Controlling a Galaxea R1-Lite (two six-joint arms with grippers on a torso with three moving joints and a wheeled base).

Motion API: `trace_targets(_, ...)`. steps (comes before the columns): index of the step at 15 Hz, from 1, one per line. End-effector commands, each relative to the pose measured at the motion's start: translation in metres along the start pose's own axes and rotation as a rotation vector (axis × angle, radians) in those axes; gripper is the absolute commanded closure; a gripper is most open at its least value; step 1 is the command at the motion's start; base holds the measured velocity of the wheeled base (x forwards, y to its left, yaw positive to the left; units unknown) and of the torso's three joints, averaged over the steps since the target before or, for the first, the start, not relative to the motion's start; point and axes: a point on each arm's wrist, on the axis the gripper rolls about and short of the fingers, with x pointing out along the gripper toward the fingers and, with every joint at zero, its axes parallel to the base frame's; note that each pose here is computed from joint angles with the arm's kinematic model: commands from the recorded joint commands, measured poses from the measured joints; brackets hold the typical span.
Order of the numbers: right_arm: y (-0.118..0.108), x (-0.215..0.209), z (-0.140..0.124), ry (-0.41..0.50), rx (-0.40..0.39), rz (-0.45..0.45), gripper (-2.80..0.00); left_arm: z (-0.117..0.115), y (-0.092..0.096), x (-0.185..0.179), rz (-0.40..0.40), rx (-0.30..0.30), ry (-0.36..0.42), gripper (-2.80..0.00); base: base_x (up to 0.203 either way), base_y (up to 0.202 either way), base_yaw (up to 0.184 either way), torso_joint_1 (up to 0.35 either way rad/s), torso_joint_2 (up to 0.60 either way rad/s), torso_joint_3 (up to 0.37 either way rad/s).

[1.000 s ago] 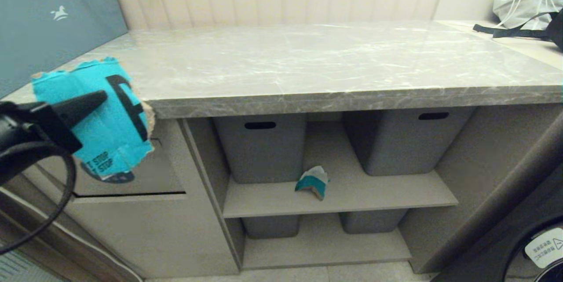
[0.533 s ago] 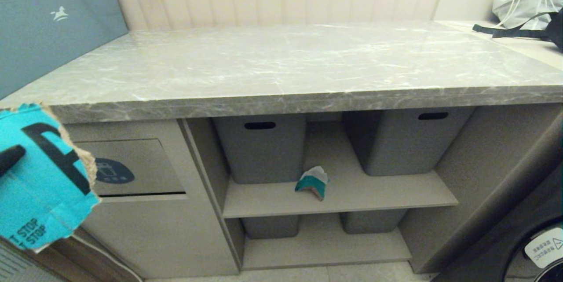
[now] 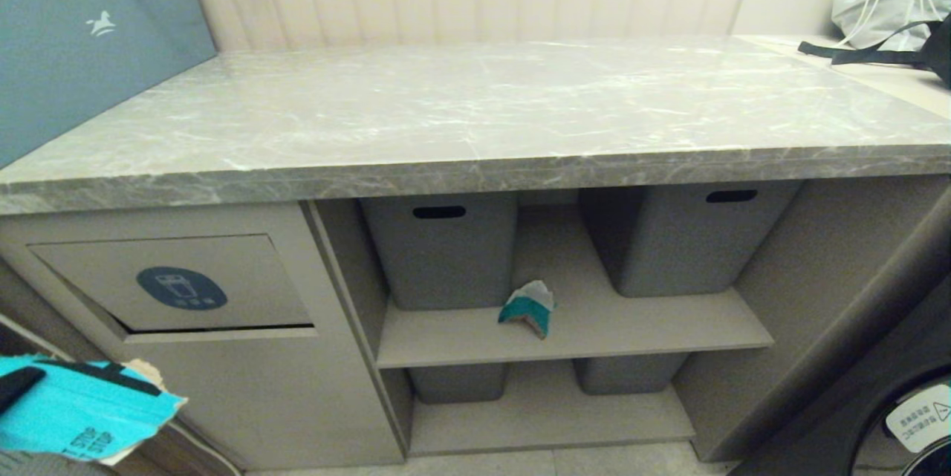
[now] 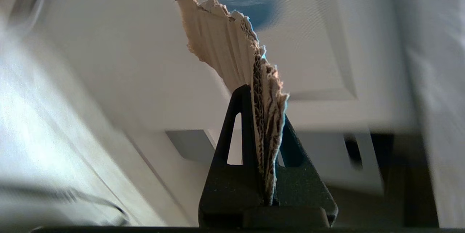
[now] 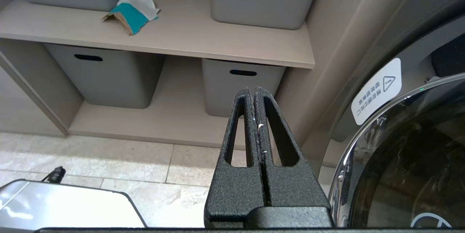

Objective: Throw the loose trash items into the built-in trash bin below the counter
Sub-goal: Put the garbage in the trash can

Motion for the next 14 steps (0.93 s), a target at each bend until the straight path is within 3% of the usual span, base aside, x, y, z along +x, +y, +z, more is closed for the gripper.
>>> trace_targets(1,0.0,0.0,0.0,0.001,-0.009,0.004,0.0,-0.005,0.011,0.025,0.119,-0.079,0.027,0.0,0.0,0.0,0.0,0.0,0.0,0.0)
trace_targets(7,0.0,0.0,0.0,0.001,0.034,-0.002,0.0,-0.017,0.022,0.055,-0.157,-0.243,0.177,0.0,0.0,0.0,0.0,0.0,0.0,0.0)
trace_targets(10,0.0,0.0,0.0,0.001,0.032,-0.002,0.0,-0.023,0.028,0.08,-0.106,-0.318,0.211,0.0,0.0,0.0,0.0,0.0,0.0,0.0)
trace_targets(14,0.0,0.0,0.0,-0.002,0.029,-0.002,0.0,-0.025,0.037,0.142,-0.092,-0.371,0.154,0.0,0.0,0.0,0.0,0.0,0.0,0.0)
